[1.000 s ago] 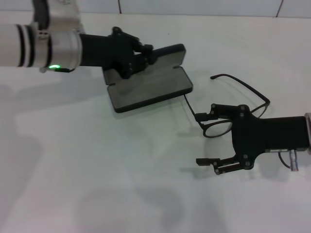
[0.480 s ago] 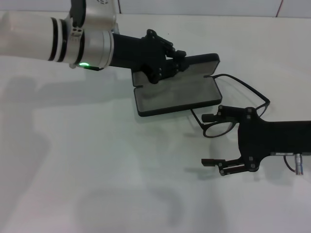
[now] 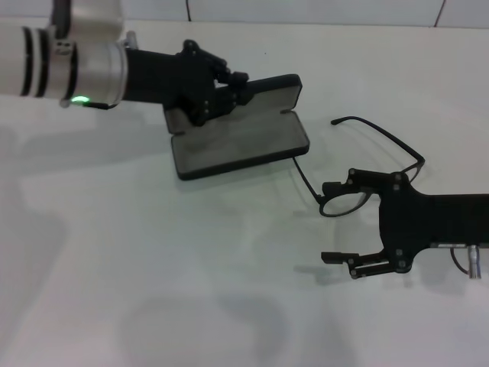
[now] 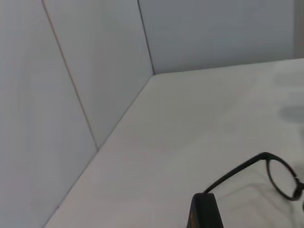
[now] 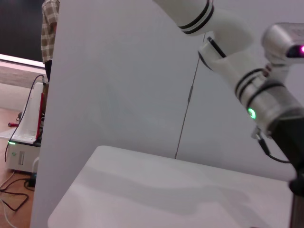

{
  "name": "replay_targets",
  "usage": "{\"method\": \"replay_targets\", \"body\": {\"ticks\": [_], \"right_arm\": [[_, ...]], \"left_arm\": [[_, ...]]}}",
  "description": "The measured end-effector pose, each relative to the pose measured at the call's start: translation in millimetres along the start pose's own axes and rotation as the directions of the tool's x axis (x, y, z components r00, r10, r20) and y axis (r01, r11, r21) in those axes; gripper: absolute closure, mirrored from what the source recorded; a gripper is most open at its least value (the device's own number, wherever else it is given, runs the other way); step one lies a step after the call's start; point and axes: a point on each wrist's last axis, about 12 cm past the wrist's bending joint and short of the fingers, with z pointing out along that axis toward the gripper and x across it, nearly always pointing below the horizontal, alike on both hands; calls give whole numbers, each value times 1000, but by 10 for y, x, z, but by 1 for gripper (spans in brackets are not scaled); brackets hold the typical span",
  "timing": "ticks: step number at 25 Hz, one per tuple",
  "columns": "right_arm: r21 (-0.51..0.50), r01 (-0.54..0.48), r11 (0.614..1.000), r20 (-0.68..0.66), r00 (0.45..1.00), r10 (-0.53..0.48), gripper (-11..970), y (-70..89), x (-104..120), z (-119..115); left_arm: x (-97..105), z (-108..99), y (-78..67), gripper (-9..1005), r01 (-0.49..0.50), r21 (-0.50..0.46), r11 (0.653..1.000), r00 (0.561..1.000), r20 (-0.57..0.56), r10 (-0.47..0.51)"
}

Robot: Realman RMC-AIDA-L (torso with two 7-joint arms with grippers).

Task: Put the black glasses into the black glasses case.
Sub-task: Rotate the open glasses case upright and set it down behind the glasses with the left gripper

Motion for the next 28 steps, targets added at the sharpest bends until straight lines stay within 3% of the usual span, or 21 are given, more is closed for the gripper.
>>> {"method": "replay_targets", "body": {"ticks": [12, 26, 28], "right_arm": [[-3, 16, 1000, 0, 1000, -16, 104, -41, -27, 28], [-6, 15, 1000, 10, 1000, -15, 103, -28, -35, 66], [-7, 15, 1000, 13, 1000, -15, 103, -23, -37, 74]], "left_arm": [[230, -216, -98, 787, -20, -22, 1000, 999, -51, 19], [185, -16, -202, 787, -76, 61, 995, 996, -34, 78], [139, 112, -206, 785, -102, 82, 991, 994, -32, 105]]}}
